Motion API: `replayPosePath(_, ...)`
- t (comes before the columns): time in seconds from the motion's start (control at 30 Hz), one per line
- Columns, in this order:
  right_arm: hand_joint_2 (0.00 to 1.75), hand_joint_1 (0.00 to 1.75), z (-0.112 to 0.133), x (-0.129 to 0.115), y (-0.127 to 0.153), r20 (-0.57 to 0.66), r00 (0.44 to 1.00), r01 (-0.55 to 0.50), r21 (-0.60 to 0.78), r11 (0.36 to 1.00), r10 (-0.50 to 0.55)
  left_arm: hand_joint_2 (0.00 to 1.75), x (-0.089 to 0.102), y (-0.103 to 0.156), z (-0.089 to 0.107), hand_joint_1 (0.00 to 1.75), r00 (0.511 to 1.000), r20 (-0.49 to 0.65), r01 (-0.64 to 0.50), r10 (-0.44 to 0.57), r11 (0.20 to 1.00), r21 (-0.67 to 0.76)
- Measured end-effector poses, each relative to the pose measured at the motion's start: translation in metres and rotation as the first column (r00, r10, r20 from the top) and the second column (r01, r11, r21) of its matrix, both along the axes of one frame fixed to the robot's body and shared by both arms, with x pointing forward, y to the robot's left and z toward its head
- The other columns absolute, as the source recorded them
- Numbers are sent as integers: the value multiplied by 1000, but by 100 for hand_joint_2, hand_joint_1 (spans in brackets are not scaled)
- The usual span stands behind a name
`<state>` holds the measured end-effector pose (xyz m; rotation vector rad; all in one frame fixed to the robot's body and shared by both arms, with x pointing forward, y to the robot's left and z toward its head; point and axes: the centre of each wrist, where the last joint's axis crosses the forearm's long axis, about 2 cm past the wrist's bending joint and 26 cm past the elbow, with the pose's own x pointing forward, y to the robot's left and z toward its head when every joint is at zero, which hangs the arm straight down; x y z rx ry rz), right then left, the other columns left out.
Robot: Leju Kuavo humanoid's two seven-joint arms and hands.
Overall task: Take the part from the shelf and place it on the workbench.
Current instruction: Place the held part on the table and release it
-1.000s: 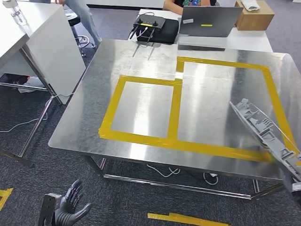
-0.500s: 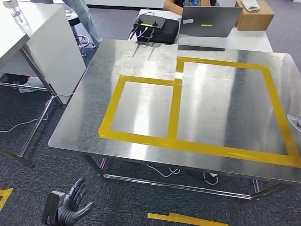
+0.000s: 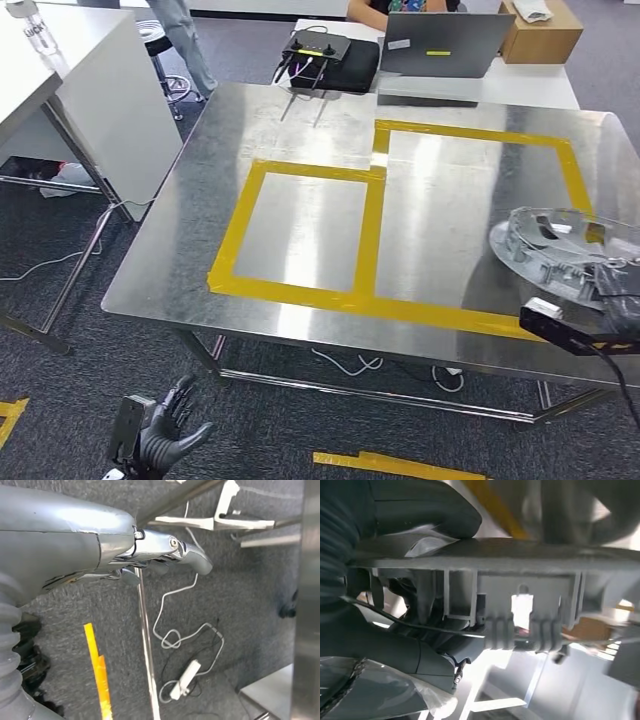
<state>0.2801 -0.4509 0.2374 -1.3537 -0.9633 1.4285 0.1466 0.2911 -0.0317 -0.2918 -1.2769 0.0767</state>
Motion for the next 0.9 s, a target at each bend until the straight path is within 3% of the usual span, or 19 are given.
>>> replayPosePath(0.27,175,175,-13,53,78,-93,930,-359,-24,933,355,175,17,-9,-1,0,999,13,47,-47,999,-5)
replayPosePath(0.4,0,0,-18,59,97,-115,905,-415,-23,910,410,175,17,-10,-3,0,999,3,53,-53,999,10)
replayPosePath(0.47,0,0,-22,59,100,-131,908,-405,-27,914,398,175,16,-10,-5,0,999,-6,54,-54,998,23)
replayPosePath(0.6,0,0,-29,57,94,-205,935,-312,-80,947,291,0,11,-6,-7,0,999,-19,51,-51,998,22)
replayPosePath(0.77,0,0,-37,48,76,-303,945,-184,-173,968,125,0,1,-3,-11,0,999,-32,40,-39,999,34)
replayPosePath(0.9,0,0,-36,32,62,-387,919,-152,-181,972,71,0,-6,-1,-14,0,999,-35,32,-30,998,45)
